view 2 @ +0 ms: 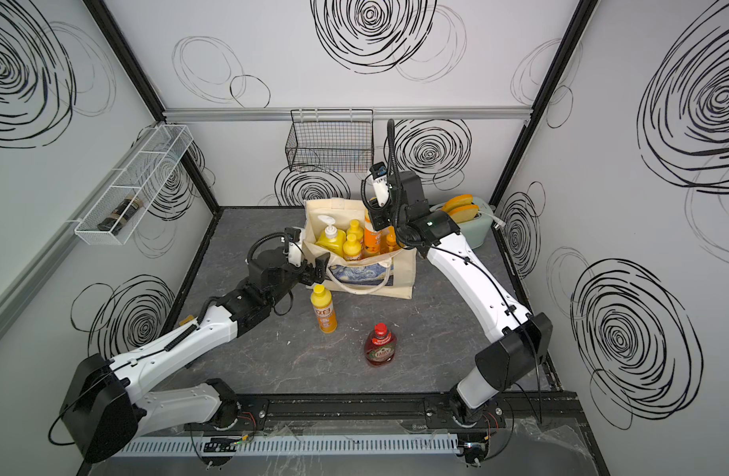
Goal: Pack dish soap into the shopping bag
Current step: Place the bottle of dish soap in the shopping bag.
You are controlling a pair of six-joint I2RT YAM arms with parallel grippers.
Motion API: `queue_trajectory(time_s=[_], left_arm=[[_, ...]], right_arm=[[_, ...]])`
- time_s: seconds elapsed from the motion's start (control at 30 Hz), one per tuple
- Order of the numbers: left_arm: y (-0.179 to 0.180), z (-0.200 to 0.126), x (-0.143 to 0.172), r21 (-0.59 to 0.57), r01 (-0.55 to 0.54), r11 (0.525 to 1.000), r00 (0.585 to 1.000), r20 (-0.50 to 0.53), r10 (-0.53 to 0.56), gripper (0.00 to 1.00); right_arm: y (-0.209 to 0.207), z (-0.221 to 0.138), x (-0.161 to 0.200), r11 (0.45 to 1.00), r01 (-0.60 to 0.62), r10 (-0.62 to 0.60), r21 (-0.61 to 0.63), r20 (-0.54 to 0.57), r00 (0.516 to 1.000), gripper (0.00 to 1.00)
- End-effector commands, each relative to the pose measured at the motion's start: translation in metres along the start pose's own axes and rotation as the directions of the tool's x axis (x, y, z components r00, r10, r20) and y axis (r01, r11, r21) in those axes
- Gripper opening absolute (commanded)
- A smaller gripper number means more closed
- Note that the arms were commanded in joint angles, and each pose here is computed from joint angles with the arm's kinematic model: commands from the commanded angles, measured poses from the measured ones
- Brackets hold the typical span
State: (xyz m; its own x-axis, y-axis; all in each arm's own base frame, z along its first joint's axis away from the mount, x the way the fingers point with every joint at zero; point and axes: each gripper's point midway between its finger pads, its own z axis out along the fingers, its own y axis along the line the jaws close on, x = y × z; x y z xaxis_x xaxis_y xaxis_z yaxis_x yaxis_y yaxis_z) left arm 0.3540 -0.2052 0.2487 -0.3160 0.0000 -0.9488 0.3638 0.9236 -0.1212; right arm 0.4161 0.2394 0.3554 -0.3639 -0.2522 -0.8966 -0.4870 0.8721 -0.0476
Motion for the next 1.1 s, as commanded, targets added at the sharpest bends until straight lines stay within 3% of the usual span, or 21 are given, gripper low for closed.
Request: queue_trajectory(time_s=[0.0,1.07], left_arm=[[-0.008,-0.001,-0.008,0.025,-0.014,1.0,1.0,0.022,0.013,0.96],[-0.008,-0.005,-0.011,0.026,-0.014,1.0,0.999,0.033,0.013,0.96]], right_arm=[[-0.001,-0.008,-0.043,1.0,0.009,-0.012,0.018,0.171,0.985,0.0],[0.002,0.061,0.057,0.999,-0.023,0.023,0.023,-0.021,1.0,0.0]])
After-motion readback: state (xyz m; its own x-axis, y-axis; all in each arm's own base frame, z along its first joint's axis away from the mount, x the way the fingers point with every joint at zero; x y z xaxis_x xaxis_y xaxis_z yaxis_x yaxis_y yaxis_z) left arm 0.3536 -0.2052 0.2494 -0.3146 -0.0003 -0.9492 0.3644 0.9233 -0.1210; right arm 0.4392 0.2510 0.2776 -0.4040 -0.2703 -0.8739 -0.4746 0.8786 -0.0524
